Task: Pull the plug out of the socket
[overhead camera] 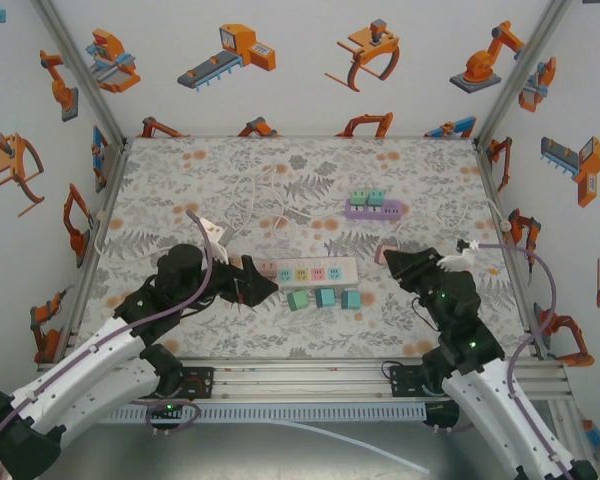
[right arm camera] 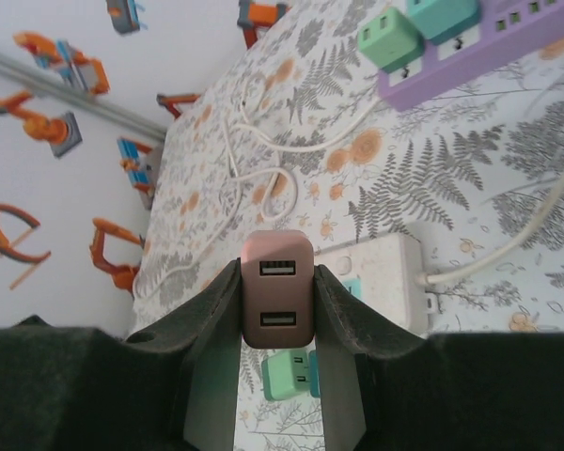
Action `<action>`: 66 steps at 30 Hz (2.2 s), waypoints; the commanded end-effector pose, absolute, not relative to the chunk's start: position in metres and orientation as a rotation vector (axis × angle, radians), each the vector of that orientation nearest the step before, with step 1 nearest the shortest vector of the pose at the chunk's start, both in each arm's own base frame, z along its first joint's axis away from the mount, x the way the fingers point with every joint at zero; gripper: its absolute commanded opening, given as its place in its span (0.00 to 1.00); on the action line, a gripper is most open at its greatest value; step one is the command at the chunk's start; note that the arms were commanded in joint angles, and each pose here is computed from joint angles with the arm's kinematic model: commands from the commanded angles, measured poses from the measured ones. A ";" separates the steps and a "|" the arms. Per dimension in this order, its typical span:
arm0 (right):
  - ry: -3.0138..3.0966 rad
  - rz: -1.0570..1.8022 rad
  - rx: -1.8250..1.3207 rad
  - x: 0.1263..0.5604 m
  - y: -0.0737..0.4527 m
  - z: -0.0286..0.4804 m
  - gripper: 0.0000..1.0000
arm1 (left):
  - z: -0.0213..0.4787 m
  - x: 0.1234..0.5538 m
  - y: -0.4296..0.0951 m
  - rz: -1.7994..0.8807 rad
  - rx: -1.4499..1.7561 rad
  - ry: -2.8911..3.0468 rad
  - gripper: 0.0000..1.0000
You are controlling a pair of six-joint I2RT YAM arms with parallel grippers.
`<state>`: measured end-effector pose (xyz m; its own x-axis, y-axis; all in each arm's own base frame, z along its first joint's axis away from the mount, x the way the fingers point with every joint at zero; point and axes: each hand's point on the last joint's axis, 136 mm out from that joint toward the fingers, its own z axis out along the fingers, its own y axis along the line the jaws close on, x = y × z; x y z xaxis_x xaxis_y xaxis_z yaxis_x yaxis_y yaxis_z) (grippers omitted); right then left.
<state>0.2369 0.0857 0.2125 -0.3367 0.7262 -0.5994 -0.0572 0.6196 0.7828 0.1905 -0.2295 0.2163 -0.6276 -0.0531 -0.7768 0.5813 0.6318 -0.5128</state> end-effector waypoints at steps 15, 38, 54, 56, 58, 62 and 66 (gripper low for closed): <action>1.966 0.917 0.859 0.211 0.079 0.080 0.14 | 0.252 0.162 -0.253 -1.135 0.627 1.835 0.97; 2.298 0.671 0.719 0.213 0.089 0.033 0.23 | 0.236 0.173 -0.253 -1.066 0.597 1.896 0.97; 2.322 0.536 0.718 0.207 0.072 0.036 0.52 | 0.227 0.180 -0.248 -1.014 0.552 1.935 0.97; 2.313 0.524 0.708 0.207 0.070 0.041 0.55 | 0.226 0.183 -0.246 -0.995 0.537 1.943 0.97; 2.299 0.528 0.673 0.209 0.071 0.049 0.56 | 0.226 0.185 -0.243 -0.976 0.520 1.945 0.97; 2.264 0.498 0.562 0.216 0.071 0.078 0.57 | 0.227 0.189 -0.237 -0.950 0.480 1.930 0.97; 2.181 0.503 0.388 0.230 0.079 0.120 0.58 | 0.228 0.195 -0.226 -0.895 0.423 1.923 0.97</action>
